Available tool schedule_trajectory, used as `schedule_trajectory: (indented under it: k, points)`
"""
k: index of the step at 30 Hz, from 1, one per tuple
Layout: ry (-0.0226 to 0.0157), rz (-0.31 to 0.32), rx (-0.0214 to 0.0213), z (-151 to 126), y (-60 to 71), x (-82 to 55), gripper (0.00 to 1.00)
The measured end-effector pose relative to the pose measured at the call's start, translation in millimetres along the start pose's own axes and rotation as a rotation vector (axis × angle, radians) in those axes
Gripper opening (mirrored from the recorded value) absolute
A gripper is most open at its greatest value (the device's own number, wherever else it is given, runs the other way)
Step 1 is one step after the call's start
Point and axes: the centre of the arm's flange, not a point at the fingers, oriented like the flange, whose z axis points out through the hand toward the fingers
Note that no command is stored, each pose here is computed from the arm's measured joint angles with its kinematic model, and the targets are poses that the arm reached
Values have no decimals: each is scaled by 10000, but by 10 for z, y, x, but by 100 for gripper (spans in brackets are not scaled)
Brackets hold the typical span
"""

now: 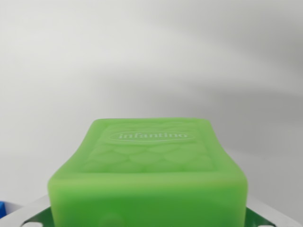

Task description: Stack cube

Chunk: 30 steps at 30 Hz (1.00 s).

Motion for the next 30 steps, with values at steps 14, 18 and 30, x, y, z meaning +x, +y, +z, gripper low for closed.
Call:
schedule_trajectory:
  k: [14,18,30]
  points:
    - [-47,3,-16,-246,-4,-88,0]
    - [-86,-8,-37,-229,-17,-164,0]
    - [-73,9,-30,-237,-50,-394,0]
